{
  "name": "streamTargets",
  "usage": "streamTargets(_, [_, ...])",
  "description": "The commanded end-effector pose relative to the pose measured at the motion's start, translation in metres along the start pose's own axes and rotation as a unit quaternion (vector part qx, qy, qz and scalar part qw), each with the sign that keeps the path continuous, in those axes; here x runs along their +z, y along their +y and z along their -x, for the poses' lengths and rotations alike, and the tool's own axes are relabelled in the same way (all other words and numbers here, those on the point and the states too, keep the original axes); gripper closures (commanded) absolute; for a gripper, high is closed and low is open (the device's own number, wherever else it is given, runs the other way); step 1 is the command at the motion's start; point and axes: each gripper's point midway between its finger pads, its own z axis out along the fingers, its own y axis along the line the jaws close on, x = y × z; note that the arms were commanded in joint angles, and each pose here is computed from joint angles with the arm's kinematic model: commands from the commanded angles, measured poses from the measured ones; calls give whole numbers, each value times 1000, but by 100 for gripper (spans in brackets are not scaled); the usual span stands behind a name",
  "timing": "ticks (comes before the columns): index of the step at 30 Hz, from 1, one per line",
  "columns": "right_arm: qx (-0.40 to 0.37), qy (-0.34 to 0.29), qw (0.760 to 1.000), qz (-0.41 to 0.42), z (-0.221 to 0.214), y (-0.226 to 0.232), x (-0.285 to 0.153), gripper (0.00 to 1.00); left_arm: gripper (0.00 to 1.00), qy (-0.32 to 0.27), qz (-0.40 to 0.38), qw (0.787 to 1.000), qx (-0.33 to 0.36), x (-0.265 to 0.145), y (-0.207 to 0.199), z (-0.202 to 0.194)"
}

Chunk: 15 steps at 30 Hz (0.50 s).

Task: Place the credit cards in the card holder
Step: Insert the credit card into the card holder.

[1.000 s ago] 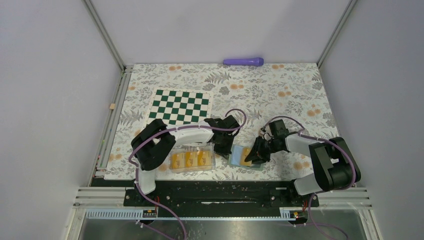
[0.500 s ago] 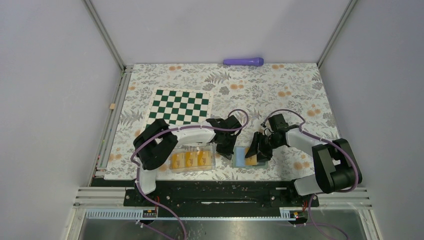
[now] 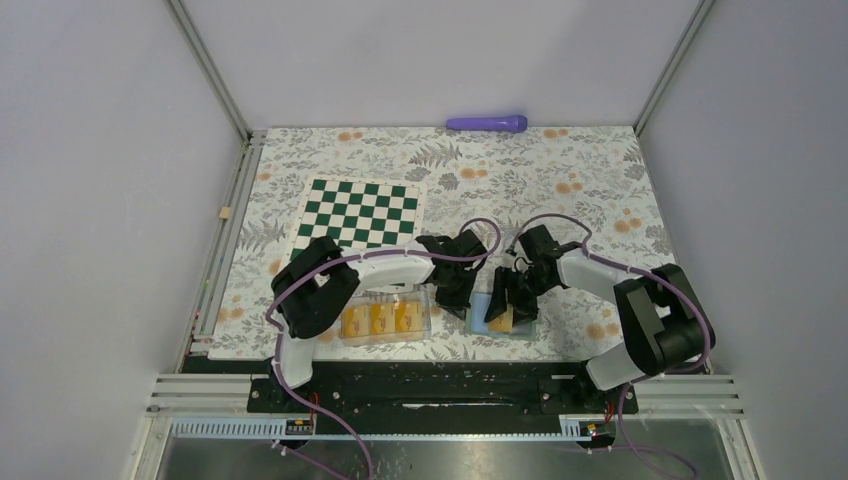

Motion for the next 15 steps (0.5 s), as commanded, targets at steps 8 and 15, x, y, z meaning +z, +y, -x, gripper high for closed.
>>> streamTargets(8, [-67,43,997,3,-2,24,18,41,100,23,35,999,23,22,10,-12])
streamTargets(15, [-67,25,997,-24,1,24,2,35,100,24,41,999,24,22,14,-14])
